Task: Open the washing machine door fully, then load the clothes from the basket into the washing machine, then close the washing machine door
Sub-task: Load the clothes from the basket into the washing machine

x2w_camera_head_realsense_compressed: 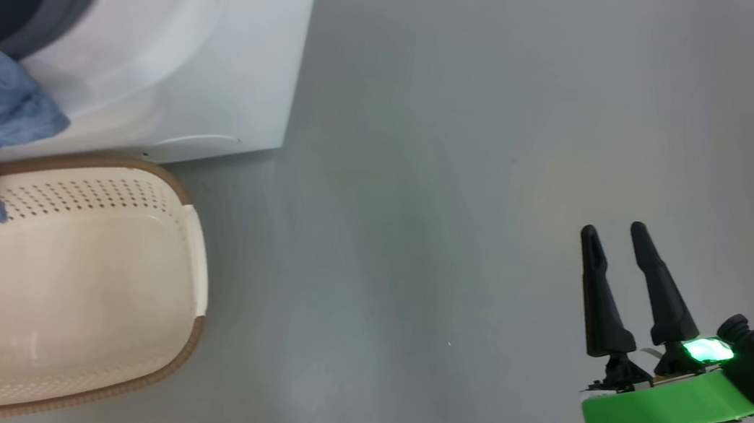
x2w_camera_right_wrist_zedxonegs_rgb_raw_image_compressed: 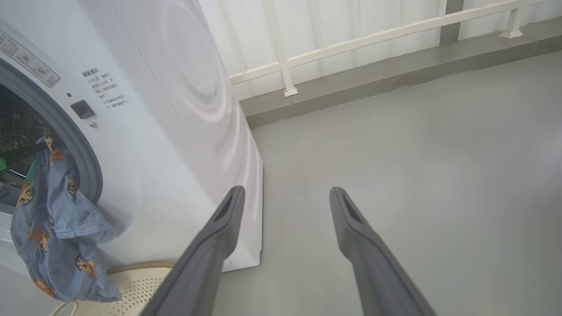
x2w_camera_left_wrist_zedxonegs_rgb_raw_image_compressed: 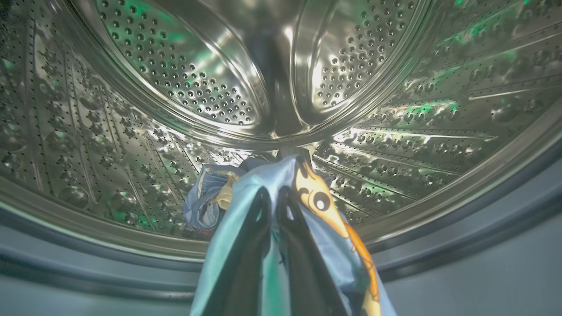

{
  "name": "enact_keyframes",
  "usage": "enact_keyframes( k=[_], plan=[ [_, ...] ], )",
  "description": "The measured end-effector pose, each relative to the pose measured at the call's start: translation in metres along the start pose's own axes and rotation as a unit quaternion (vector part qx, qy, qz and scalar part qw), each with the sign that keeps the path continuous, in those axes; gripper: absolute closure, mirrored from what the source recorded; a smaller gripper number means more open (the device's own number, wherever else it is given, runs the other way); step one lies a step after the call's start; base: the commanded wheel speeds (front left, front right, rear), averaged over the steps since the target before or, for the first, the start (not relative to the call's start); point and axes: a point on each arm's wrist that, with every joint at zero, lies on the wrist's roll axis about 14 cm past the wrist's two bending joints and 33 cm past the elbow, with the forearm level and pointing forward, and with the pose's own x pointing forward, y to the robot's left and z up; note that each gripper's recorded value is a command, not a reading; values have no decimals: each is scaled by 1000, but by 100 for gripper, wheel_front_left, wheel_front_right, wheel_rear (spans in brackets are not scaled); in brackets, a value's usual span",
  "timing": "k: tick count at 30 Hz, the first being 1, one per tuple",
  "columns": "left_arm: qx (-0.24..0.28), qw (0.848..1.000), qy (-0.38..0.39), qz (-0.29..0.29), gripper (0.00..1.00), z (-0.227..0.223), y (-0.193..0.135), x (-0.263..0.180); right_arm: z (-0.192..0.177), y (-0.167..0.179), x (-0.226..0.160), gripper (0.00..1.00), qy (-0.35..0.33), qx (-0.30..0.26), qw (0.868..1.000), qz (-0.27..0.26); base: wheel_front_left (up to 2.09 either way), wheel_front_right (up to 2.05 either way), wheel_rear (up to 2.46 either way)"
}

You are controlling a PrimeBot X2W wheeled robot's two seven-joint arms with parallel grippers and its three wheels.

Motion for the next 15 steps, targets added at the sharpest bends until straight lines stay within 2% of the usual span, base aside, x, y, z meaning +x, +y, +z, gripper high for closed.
enact_keyframes(
  k=[15],
  plan=[
    [1, 999, 41, -10, 100, -33, -3, 52, -24, -10, 4, 0, 35, -7, 999, -23, 0, 0, 0]
  ],
)
